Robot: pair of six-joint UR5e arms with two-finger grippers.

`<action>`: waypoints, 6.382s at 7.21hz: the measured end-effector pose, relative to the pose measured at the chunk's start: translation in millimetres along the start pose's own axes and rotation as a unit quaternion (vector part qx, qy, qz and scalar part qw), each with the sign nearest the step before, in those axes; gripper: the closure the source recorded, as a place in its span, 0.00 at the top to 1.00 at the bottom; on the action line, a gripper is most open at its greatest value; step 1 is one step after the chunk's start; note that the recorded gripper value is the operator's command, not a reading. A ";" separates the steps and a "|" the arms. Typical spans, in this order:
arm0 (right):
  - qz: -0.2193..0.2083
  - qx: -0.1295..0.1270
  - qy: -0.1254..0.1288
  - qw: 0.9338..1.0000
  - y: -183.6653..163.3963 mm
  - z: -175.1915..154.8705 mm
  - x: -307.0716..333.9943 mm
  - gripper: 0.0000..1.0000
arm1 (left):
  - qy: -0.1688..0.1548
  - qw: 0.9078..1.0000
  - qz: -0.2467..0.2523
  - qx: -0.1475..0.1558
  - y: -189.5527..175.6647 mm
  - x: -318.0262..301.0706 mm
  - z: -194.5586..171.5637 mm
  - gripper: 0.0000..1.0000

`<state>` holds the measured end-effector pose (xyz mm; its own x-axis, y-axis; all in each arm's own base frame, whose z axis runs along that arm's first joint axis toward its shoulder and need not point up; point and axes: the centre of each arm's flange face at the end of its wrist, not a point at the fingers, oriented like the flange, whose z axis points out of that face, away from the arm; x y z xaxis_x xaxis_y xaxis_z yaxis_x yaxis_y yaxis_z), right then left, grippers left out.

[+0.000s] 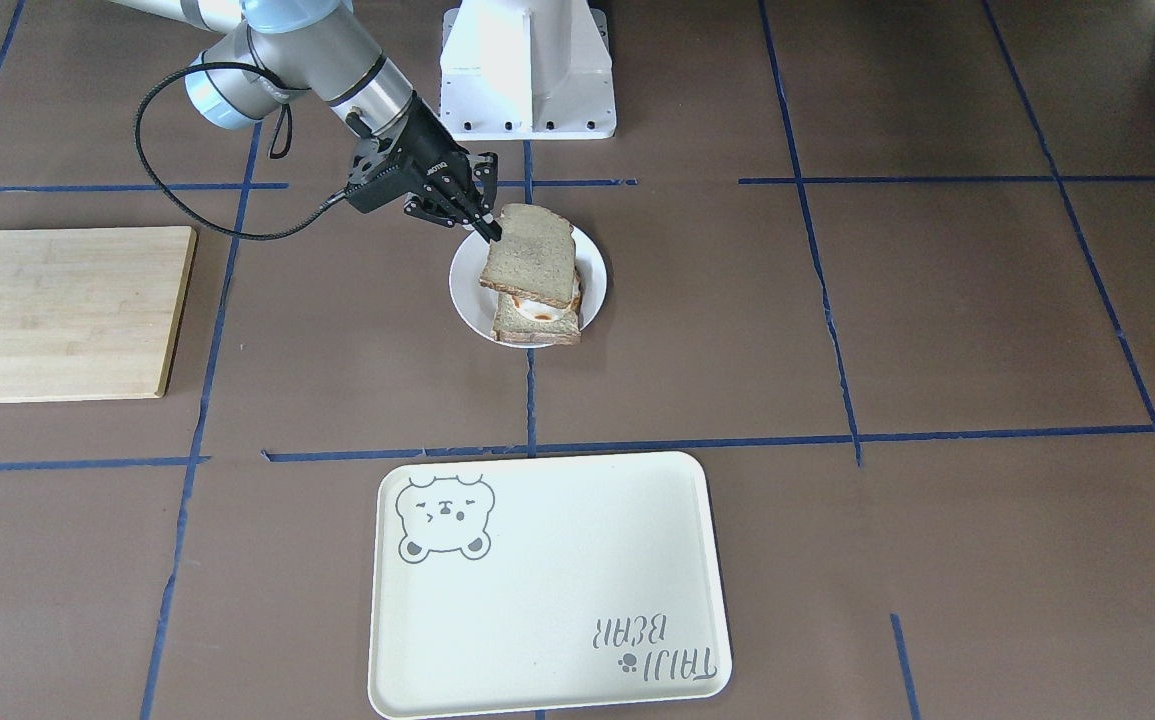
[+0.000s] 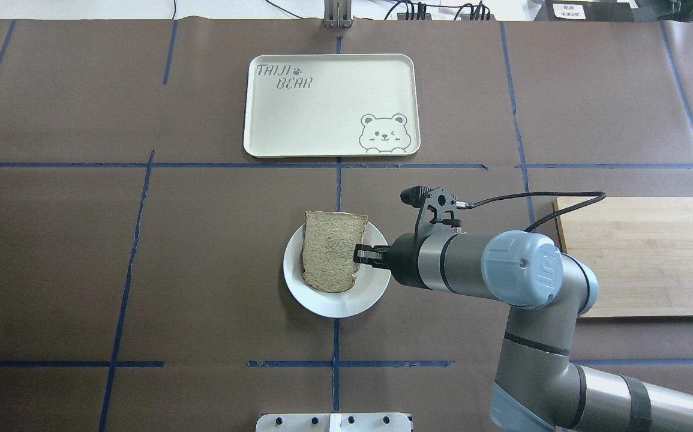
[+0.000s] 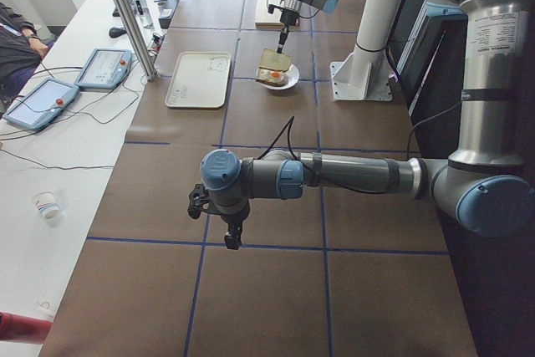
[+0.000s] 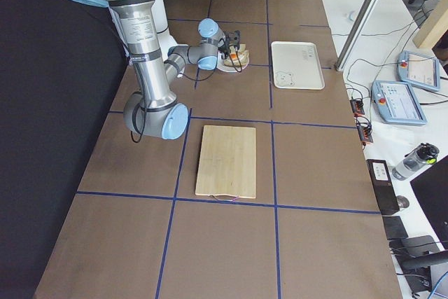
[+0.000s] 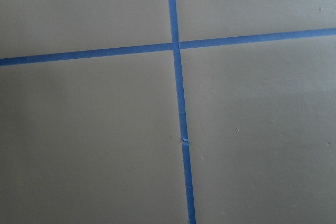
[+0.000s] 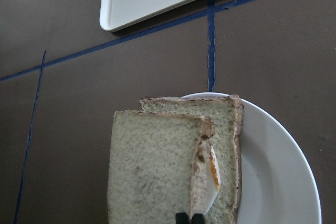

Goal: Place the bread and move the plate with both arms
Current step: 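Carry the bread with the right gripper and lay it on the egg, then raise the right gripper away while the left arm reaches toward the plate, then grasp the white plate rim nearest the left gripper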

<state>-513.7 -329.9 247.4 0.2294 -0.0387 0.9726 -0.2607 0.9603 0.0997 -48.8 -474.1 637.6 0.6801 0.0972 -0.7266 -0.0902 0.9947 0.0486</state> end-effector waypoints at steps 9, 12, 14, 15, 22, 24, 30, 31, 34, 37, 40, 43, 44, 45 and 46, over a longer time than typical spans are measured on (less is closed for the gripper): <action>-0.010 0.013 0.023 1.000 -26.8 22.2 11.4 1.00 | 0.004 1.000 0.010 0.009 -6.1 11.4 -8.3 1.00; 0.019 0.008 0.074 0.997 -110.6 -15.7 37.8 1.00 | 0.056 0.996 0.042 0.049 -41.6 60.7 -31.4 1.00; -0.006 0.014 0.157 0.988 -160.7 -60.7 55.2 1.00 | 0.090 0.992 0.012 0.084 -61.8 125.7 -20.8 1.00; -0.041 0.003 0.207 0.978 -173.3 -87.3 61.1 1.00 | 0.118 0.988 -0.016 0.098 -64.2 162.9 -8.5 1.00; -0.126 -0.135 0.295 0.937 -257.3 -222.1 193.0 1.00 | 0.339 0.903 -0.216 0.151 -25.5 395.7 74.7 0.95; -0.137 -0.147 0.300 0.933 -260.6 -234.6 214.3 1.00 | 0.382 0.882 -0.231 0.150 9.3 453.5 115.9 0.67; -0.126 -0.170 0.283 0.936 -265.8 -255.6 257.7 1.00 | 0.400 0.891 -0.201 0.083 50.1 580.9 194.2 0.45; -0.124 -0.171 0.281 0.936 -266.4 -256.0 258.8 1.00 | 0.396 0.892 -0.202 0.080 50.6 590.0 204.8 0.45; -0.120 -0.171 0.276 0.938 -267.1 -258.8 259.8 1.00 | 0.389 0.895 -0.202 0.075 48.5 606.1 223.2 0.45; -0.119 -0.171 0.277 0.938 -267.0 -259.4 260.9 1.00 | 0.387 0.897 -0.201 0.070 53.3 609.8 228.9 0.45; -0.118 -0.169 0.277 0.939 -268.2 -261.6 261.3 1.00 | 0.386 0.898 -0.199 0.063 57.5 619.1 235.1 0.45; -0.118 -0.167 0.277 0.939 -270.0 -264.6 262.0 1.00 | 0.388 0.898 -0.197 0.059 57.0 632.4 239.2 0.45; -0.118 -0.166 0.277 0.939 -270.5 -265.5 262.4 1.00 | 0.388 0.898 -0.197 0.058 56.8 636.3 240.6 0.41; -0.118 -0.165 0.277 0.939 -270.9 -266.3 262.6 1.00 | 0.388 0.899 -0.196 0.058 56.5 638.3 242.1 0.26; -0.117 -0.165 0.278 0.939 -271.3 -267.0 262.9 1.00 | 0.388 0.899 -0.196 0.057 56.5 639.2 242.4 0.13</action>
<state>-132.2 -526.8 419.9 0.7217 -0.1970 0.6636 0.1411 0.9804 0.1376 557.2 -347.9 342.0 -0.0729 -0.2692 -0.9603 0.1509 0.9488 -0.2774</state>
